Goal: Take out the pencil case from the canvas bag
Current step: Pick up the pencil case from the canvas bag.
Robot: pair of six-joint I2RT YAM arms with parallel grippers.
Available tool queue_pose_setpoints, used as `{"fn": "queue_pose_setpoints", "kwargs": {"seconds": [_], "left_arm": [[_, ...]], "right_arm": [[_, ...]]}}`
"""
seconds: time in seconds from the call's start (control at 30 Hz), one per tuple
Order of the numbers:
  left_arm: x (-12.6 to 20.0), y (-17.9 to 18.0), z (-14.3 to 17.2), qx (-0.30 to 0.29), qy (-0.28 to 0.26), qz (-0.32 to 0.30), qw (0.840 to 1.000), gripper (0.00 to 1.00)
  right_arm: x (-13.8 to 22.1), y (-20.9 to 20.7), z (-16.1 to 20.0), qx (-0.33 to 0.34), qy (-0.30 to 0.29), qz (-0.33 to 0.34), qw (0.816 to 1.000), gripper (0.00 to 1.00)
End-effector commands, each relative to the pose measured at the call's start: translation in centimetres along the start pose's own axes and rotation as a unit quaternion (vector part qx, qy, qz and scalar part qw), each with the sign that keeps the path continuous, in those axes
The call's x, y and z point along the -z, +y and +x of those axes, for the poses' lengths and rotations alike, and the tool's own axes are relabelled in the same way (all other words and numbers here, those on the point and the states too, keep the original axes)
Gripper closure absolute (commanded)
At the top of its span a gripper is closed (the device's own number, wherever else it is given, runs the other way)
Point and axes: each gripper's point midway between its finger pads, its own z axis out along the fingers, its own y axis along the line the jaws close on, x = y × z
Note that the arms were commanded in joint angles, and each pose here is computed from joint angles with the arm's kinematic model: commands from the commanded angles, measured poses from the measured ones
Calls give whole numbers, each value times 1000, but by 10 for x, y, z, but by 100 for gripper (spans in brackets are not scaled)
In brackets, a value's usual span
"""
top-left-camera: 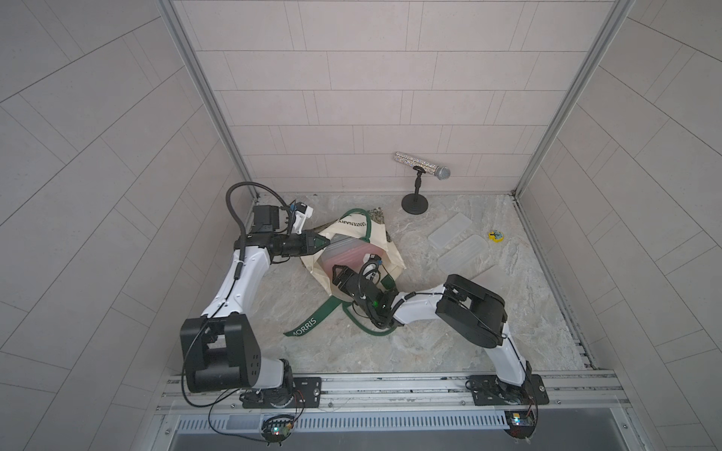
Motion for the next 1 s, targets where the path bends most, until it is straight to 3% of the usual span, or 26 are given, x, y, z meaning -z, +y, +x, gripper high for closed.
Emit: {"fn": "queue_pose_setpoints", "kwargs": {"seconds": [0.0, 0.67, 0.97], "left_arm": [[7, -19, -6, -22, -16, 40, 999, 100], [8, -28, -5, -25, -17, 66, 997, 100], [9, -34, -4, -27, -15, 84, 996, 100]], "right_arm": [[-10, -10, -6, -36, -17, 10, 999, 16], [-39, -51, 2, -110, 20, 67, 992, 15], [-51, -49, -9, -127, 17, 56, 990, 13]]}}
